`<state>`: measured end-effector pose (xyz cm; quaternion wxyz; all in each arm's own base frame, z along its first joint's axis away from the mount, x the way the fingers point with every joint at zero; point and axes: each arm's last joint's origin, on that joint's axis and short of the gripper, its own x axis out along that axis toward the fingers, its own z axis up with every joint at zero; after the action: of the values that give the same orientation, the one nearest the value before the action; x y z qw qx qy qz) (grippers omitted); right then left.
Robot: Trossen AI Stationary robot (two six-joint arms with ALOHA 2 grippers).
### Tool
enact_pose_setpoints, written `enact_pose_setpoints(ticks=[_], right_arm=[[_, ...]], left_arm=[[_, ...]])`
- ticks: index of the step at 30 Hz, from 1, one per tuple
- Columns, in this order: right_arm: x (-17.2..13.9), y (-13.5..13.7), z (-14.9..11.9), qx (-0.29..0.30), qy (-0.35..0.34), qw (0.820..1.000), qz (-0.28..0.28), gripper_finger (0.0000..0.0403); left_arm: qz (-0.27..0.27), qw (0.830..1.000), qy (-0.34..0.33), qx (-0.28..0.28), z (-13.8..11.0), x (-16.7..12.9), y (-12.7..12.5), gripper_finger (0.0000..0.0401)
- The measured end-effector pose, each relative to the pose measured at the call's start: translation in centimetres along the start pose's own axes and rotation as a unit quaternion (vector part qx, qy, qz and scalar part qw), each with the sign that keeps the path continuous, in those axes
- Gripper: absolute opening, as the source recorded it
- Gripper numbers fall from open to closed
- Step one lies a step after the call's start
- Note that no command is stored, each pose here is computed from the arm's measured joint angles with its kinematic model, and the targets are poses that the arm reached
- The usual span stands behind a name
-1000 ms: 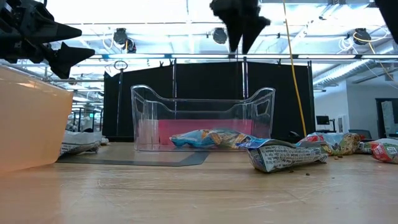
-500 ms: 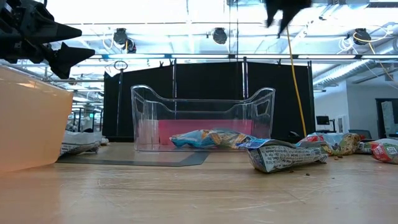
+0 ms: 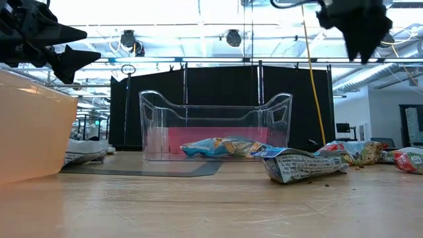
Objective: Pick and place Granola Bars by type
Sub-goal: Put the top right blue granola bar into the red bin
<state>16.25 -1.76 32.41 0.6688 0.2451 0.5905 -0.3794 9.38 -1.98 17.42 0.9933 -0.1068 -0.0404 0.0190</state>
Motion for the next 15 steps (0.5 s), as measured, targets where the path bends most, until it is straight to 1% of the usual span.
enact_pose_setpoints(ticks=[3, 6, 11, 15], right_arm=[[1.5, -0.4, -0.7, -0.003, 0.008, 1.000, -0.024, 0.0291], [3.2, -0.5, -1.3, -0.004, 0.016, 0.999, -0.035, 0.0289], [5.7, 0.2, -1.5, 0.004, 0.006, 1.000, -0.019, 0.0290], [6.7, 0.7, -1.3, 0.017, -0.011, 1.000, 0.000, 0.0289]], left_arm=[[0.000, 1.000, 0.000, 0.000, 0.0, 0.0, 0.0, 0.0269], [0.000, 1.000, 0.000, 0.000, 0.0, 0.0, 0.0, 0.0269], [0.000, 1.000, 0.000, 0.000, 0.0, 0.0, 0.0, 0.0269], [0.000, 1.000, 0.000, 0.000, 0.0, 0.0, 0.0, 0.0269]])
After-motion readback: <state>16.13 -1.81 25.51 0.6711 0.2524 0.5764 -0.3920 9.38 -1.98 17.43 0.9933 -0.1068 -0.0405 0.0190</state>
